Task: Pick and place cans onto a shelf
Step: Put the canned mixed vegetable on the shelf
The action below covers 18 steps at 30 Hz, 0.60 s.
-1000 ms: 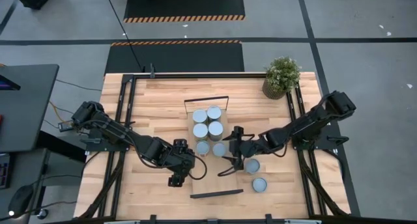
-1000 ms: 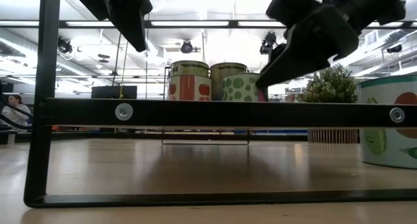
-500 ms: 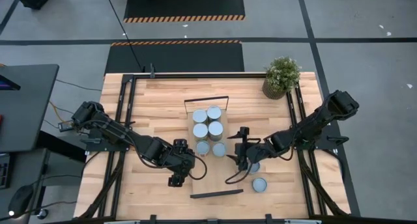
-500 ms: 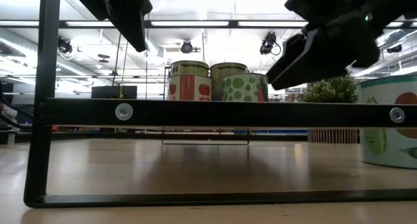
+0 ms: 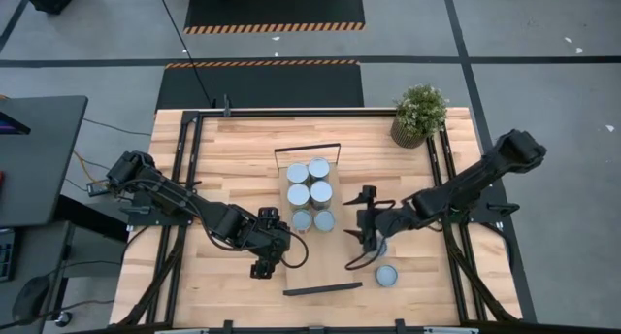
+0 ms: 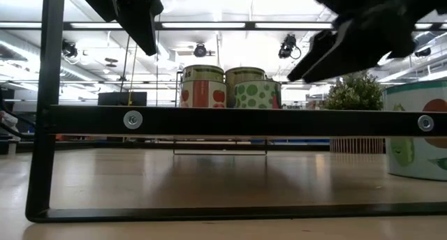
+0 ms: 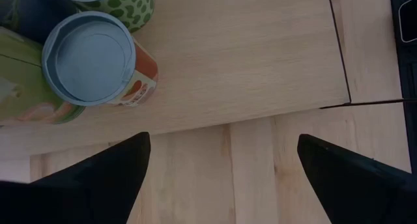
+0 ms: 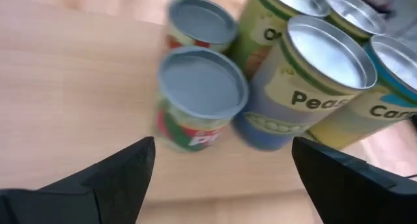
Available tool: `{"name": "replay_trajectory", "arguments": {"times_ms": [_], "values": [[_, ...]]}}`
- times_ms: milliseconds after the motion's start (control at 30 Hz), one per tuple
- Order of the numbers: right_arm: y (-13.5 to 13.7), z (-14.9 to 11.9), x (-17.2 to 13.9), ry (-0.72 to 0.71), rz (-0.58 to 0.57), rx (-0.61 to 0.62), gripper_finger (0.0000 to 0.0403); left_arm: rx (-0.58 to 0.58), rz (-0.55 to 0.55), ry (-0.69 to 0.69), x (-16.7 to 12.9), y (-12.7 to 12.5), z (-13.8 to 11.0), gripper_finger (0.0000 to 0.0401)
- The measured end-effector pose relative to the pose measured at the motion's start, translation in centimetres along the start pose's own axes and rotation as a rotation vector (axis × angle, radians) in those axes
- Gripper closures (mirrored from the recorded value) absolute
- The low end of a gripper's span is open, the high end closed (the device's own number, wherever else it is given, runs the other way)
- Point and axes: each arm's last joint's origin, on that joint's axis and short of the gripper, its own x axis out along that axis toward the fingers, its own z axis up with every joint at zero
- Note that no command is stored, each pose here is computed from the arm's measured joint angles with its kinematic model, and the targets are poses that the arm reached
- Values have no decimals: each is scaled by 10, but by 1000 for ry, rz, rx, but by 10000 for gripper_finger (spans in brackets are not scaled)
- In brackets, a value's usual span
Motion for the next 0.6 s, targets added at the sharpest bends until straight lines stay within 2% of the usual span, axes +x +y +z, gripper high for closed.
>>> {"name": "replay_trajectory", "arguments": {"times_ms": [67, 233, 300, 433, 600], "values": [[-5, 3, -12, 0, 83, 23, 33, 0, 0, 0, 0, 0, 0, 7], [-8, 7, -39, -31, 432, 17, 33, 0, 0, 0, 0, 0, 0, 7], [-7, 0, -44, -44, 504, 11, 34, 0, 0, 0, 0, 0, 0, 7], [-5, -23, -50, -81, 559, 15, 37, 1, 0, 1, 0, 0, 0, 7], [-8, -49, -55, -206, 544, 83, 38, 0, -1, -2, 0, 0, 0, 7]]}}
